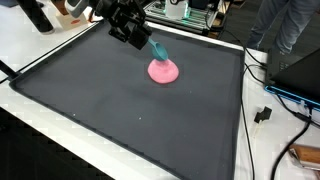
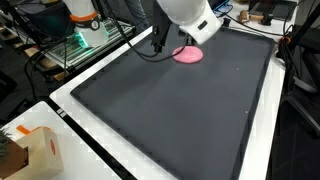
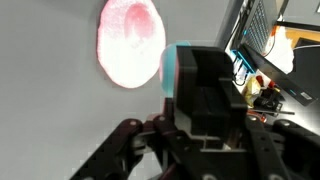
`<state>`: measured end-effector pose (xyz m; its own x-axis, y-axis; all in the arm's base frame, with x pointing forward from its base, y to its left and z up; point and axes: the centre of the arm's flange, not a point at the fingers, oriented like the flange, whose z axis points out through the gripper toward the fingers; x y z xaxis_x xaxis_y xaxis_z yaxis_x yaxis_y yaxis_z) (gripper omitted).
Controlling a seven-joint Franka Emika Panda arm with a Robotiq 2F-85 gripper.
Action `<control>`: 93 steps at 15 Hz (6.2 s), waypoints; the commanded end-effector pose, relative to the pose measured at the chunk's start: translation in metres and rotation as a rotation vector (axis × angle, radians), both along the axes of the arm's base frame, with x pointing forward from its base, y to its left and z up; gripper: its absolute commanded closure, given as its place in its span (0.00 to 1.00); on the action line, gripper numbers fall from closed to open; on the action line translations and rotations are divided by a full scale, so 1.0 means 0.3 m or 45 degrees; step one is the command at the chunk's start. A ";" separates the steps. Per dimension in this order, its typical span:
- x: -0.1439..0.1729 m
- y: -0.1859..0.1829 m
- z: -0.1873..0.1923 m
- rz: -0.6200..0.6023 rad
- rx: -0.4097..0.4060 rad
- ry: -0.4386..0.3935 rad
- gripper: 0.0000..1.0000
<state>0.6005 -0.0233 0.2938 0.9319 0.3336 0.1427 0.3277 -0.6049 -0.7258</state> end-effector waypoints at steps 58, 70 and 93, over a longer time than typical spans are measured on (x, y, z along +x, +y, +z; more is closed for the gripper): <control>-0.003 0.621 0.201 -0.910 -1.711 0.126 0.75; -0.032 0.727 0.098 -1.197 -2.046 0.268 0.75; 0.029 0.744 -0.088 -1.270 -2.424 0.217 0.75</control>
<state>0.6028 0.1971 0.2678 0.7839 -0.5659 0.2555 -0.5012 -0.3339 0.7983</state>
